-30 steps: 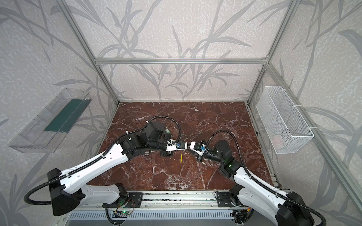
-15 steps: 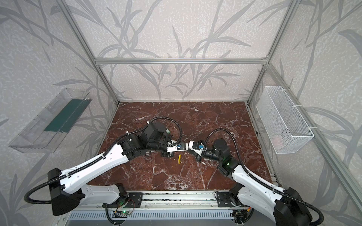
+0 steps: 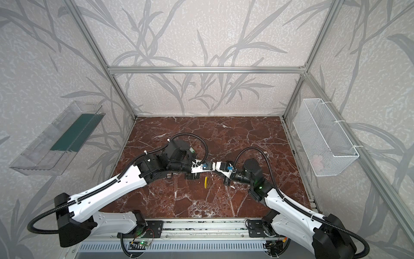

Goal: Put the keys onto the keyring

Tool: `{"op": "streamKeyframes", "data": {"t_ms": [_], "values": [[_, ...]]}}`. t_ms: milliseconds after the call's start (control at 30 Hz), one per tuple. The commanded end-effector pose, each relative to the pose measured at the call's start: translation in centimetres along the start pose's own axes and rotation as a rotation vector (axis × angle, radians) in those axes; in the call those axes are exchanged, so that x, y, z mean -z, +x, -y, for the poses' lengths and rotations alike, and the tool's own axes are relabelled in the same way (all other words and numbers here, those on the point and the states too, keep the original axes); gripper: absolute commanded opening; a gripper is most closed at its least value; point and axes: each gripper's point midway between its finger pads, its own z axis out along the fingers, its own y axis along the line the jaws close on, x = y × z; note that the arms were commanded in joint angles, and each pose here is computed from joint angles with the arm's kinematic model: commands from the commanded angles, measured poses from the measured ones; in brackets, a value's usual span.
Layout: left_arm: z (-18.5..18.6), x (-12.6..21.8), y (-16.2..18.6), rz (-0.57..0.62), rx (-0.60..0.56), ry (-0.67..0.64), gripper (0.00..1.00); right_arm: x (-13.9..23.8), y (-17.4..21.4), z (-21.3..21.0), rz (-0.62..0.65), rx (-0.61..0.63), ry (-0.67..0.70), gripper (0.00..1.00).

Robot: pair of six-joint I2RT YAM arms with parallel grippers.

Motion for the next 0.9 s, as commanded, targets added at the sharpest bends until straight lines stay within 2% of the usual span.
{"op": "streamKeyframes", "data": {"t_ms": [0, 33, 67, 133, 233, 300, 700, 867], "values": [[-0.1, 1.0, -1.2, 0.093, 0.007, -0.018, 0.16, -0.1, -2.0, 0.5, 0.051, 0.035, 0.008, 0.0], [-0.3, 1.2, -1.1, 0.111, 0.022, -0.029, 0.28, -0.1, -2.0, 0.5, 0.052, 0.033, 0.009, 0.0], [-0.4, 1.4, -1.0, 0.134, 0.038, -0.044, 0.34, -0.1, -1.9, 0.5, 0.051, 0.034, 0.009, 0.0], [-0.7, 1.9, -0.6, 0.178, 0.074, -0.074, 0.37, 0.0, -2.0, 0.5, 0.057, 0.034, 0.012, 0.0], [-0.8, 2.4, 0.2, 0.217, 0.117, -0.088, 0.37, 0.0, -2.2, 0.5, 0.067, 0.037, 0.007, 0.0], [-0.7, 2.4, 0.4, 0.226, 0.131, -0.087, 0.32, -0.1, -2.3, 0.3, 0.071, 0.039, -0.003, 0.0], [-0.1, 1.7, -0.1, 0.29, 0.152, -0.032, 0.2, -0.1, -2.8, 0.1, 0.089, 0.055, -0.022, 0.0], [0.0, 1.5, 0.1, 0.288, 0.151, -0.023, 0.19, 0.0, -3.0, 0.0, 0.088, 0.052, -0.029, 0.0]]}}
